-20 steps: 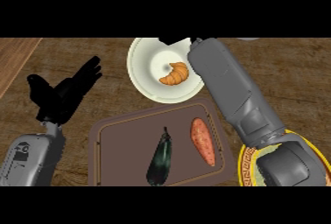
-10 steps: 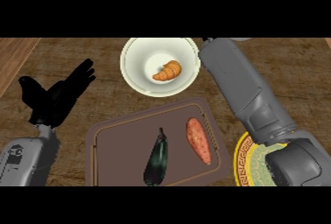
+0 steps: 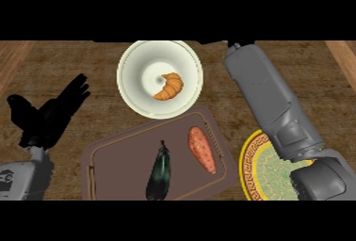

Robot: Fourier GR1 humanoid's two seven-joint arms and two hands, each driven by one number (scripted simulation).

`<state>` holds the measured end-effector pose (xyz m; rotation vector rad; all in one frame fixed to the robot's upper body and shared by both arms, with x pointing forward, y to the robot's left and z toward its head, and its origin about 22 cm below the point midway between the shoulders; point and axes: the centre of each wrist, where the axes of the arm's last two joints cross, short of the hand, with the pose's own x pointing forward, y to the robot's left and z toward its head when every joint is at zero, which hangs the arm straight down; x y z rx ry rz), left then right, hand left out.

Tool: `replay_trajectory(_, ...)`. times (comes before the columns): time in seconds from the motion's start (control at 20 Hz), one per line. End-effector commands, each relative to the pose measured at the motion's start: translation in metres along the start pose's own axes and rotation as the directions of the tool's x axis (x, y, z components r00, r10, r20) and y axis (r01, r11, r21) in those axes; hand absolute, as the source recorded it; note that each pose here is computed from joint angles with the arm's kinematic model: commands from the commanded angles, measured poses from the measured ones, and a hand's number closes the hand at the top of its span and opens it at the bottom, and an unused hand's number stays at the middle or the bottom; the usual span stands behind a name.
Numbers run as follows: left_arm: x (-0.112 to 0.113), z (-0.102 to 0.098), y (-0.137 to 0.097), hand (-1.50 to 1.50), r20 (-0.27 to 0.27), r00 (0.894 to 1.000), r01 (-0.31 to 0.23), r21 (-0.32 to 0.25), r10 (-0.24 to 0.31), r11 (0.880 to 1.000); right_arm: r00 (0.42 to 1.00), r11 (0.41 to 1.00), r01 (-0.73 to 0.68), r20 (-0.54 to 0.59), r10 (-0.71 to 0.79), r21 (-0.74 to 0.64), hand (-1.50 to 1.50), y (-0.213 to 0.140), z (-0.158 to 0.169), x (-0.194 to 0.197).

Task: Pick the croissant from the plate and place it in the bowl

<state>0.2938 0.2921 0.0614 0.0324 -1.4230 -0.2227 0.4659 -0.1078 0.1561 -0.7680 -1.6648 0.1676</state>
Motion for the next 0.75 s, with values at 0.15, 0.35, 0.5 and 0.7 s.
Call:
replay_trajectory(0.15,-0.024,0.020,0.022,0.00,-0.038,0.999,-0.032,0.043,0.033,0.999,0.978,0.986,0.122,0.159,-0.139,0.113,-1.50,-0.011,0.018,0.019)
replay_trajectory(0.35,-0.017,0.017,0.022,0.00,-0.055,0.998,-0.031,0.074,0.035,0.997,0.950,0.946,0.217,0.172,-0.261,0.240,-1.50,-0.008,0.047,0.000)
replay_trajectory(0.5,-0.018,0.018,0.032,0.00,-0.055,0.998,-0.029,0.075,0.033,0.997,0.906,0.906,0.330,0.182,-0.383,0.264,-1.50,-0.026,0.061,0.003)
replay_trajectory(0.7,-0.017,0.017,0.022,0.00,-0.049,0.998,-0.030,0.095,0.034,0.995,0.909,0.899,0.301,0.189,-0.372,0.319,1.50,-0.034,0.104,-0.009)
